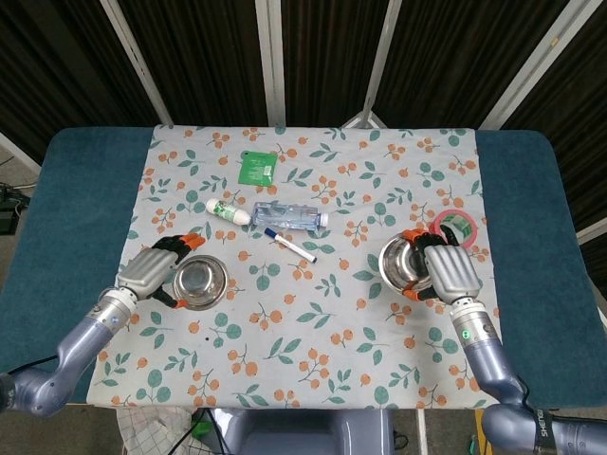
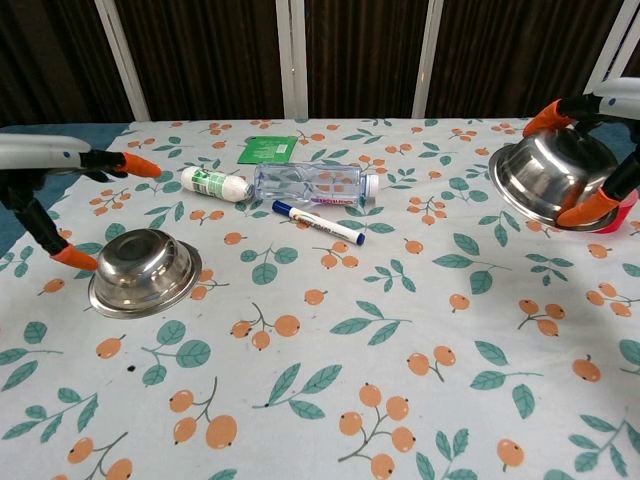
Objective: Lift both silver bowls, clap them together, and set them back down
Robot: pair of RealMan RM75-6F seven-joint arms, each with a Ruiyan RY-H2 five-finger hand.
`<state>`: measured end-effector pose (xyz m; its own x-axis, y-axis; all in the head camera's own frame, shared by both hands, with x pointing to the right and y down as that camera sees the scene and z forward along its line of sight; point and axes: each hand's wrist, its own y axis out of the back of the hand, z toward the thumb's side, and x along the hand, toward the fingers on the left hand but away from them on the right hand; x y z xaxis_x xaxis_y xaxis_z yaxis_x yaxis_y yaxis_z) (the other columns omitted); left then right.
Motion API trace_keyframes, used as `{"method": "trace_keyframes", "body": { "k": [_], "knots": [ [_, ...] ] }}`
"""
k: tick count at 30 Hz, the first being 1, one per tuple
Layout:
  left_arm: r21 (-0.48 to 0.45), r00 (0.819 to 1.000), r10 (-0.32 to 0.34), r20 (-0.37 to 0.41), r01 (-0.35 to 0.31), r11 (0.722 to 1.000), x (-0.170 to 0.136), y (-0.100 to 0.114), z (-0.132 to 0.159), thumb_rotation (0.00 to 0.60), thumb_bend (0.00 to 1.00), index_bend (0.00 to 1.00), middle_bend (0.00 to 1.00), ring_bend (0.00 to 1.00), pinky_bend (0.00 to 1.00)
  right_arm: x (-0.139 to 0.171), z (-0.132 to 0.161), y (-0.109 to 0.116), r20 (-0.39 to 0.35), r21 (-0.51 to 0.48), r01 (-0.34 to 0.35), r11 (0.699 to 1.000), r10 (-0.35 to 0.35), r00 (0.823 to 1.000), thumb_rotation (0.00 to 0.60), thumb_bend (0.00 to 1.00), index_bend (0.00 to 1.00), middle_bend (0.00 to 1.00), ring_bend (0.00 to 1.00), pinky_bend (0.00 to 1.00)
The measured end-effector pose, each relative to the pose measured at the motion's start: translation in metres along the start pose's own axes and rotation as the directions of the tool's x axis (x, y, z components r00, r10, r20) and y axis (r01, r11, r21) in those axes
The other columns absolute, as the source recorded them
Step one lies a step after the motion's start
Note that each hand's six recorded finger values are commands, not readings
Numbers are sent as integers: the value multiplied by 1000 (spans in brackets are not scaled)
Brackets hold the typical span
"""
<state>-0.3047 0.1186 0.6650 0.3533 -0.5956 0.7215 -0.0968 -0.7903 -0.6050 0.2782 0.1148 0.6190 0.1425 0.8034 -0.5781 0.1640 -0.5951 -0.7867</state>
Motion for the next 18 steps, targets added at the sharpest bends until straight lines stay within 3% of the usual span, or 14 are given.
{"method": "trace_keyframes", "body": {
  "k": [15, 18],
  "knots": [
    [132, 998, -55, -42, 60, 989, 25, -31, 3, 600, 33, 51, 0, 0, 18, -2, -13, -3, 26, -10, -9, 1000, 9, 1000, 600, 111, 363, 207, 271, 44],
    [137, 997, -60, -51, 67, 988, 29, -36, 3, 600, 38, 54, 0, 0, 71, -3, -14, -4, 27, -13, -10, 1000, 10, 1000, 600, 110, 363, 207, 271, 44]
  ]
}}
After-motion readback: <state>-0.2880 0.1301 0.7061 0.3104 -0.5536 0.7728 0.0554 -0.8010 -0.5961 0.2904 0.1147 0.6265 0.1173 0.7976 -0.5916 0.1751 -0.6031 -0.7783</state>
